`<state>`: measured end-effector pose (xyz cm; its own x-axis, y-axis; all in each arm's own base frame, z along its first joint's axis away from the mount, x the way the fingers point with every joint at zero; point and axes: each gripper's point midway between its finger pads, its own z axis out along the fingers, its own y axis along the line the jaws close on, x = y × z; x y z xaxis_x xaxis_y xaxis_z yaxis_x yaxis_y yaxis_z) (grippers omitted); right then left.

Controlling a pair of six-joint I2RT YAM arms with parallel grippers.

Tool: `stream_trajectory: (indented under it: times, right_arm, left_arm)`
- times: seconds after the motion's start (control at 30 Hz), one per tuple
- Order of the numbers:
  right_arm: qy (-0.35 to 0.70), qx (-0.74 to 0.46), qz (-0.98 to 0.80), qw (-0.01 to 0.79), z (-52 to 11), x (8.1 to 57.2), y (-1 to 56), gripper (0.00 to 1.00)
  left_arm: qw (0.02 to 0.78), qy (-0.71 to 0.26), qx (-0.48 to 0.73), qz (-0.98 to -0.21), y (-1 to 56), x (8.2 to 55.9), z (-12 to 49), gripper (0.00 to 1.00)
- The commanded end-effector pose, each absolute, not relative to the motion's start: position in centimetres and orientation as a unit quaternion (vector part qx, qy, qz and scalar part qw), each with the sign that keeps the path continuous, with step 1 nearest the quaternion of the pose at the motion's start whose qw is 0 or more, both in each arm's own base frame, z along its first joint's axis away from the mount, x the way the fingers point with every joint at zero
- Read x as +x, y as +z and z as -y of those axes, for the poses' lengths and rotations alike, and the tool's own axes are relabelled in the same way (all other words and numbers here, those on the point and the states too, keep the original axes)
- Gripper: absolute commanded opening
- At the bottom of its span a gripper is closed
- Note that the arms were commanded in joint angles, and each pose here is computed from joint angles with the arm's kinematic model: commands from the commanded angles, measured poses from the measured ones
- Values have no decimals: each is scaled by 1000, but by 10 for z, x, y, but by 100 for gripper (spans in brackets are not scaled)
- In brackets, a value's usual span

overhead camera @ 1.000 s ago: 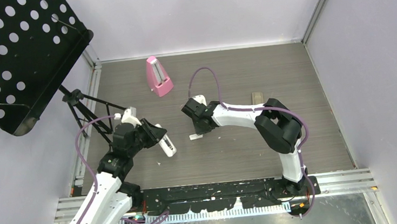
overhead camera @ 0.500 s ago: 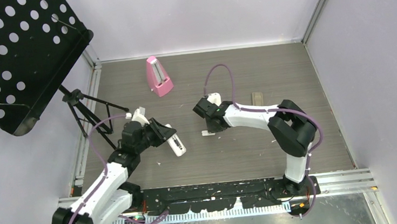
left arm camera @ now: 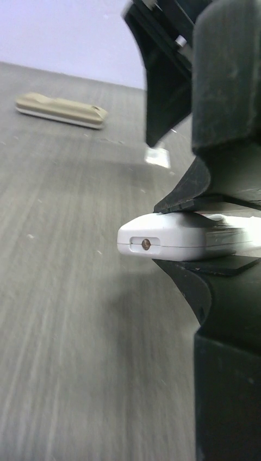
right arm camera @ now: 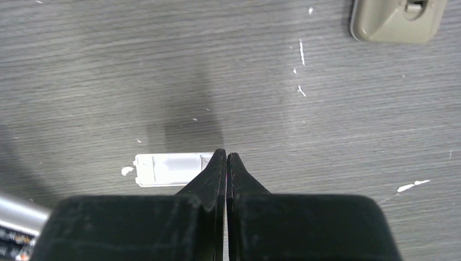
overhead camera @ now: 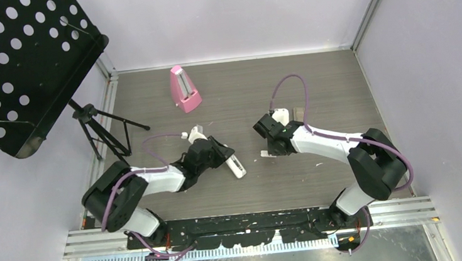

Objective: Load the batteries into the remote control
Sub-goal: Place the remote control at the center of the board.

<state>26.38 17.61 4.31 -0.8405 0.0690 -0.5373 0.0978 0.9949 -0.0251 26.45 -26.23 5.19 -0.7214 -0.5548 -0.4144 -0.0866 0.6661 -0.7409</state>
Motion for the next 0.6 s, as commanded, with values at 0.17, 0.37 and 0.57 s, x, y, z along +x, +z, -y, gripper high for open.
stream_trajectory:
  times: [0.17, 0.37, 0.57]
  right_arm:
    - [-6, 71, -954, 292, -167, 262, 46, 1]
    - [-1, 69, -957, 281, -169, 263, 38, 1]
    - [6, 72, -956, 284, -173, 267, 39, 1]
  left_arm:
    - [434, -342, -273, -787, 71, 321, 279, 15]
    - [418, -316, -291, -801, 43, 305, 264, 40]
    - [413, -284, -280, -819, 36, 283, 250, 67]
